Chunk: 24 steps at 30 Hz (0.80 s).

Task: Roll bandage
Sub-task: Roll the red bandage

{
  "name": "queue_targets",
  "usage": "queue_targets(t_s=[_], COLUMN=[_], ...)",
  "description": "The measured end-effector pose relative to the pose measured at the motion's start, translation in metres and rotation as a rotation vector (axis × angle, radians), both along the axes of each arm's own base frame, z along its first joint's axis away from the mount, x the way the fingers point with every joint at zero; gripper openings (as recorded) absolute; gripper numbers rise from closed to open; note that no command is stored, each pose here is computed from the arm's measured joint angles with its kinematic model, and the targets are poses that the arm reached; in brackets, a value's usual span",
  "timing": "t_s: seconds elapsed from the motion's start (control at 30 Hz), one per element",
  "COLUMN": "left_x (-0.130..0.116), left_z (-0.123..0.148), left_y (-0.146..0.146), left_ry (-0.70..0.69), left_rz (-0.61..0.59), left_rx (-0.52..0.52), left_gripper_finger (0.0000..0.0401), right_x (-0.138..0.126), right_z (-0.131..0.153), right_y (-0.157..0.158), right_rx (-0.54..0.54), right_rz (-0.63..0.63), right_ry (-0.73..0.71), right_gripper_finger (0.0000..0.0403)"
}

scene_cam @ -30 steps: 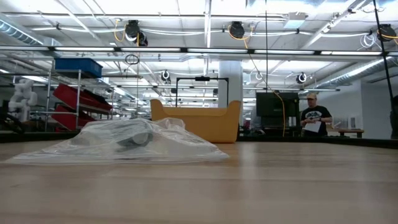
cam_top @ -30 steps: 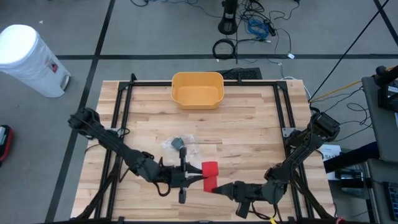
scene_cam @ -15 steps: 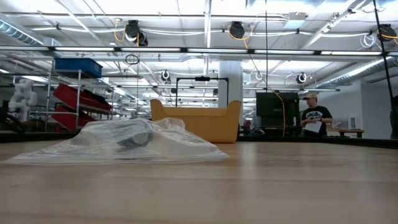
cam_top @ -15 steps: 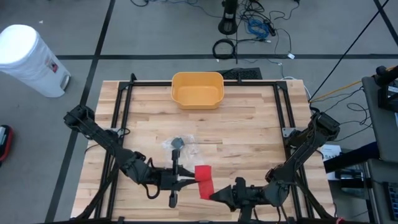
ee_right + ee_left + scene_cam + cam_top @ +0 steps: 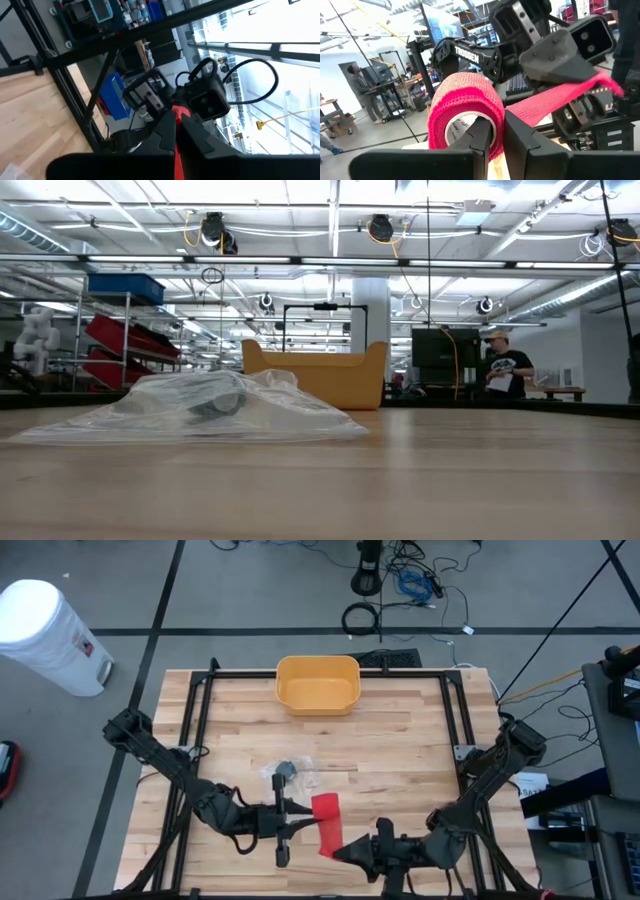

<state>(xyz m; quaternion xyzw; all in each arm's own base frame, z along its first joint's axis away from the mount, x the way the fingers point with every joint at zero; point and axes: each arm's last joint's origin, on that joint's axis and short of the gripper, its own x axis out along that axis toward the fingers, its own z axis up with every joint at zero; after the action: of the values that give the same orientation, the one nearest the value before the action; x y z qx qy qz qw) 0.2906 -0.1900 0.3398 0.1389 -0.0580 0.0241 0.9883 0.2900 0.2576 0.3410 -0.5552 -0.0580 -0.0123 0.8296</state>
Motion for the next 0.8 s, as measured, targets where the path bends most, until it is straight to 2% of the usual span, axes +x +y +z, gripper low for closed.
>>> queue_targets(t_s=[0.57, 0.8], left_x=[0.000, 0.000], left_z=[-0.010, -0.011], left_y=[-0.002, -0.004], left_ry=[0.088, 0.100], left_rz=[-0.011, -0.052], left_rx=[0.064, 0.075], left_gripper_finger=[0.0042, 0.0042], right_x=[0.004, 0.006], right_z=[0.001, 0.001], right_y=[-0.005, -0.007], right_rx=[0.012, 0.040], right_rz=[-0.016, -0.027], right_ry=[-0.008, -0.005], right_gripper_finger=[0.0000, 0.0000])
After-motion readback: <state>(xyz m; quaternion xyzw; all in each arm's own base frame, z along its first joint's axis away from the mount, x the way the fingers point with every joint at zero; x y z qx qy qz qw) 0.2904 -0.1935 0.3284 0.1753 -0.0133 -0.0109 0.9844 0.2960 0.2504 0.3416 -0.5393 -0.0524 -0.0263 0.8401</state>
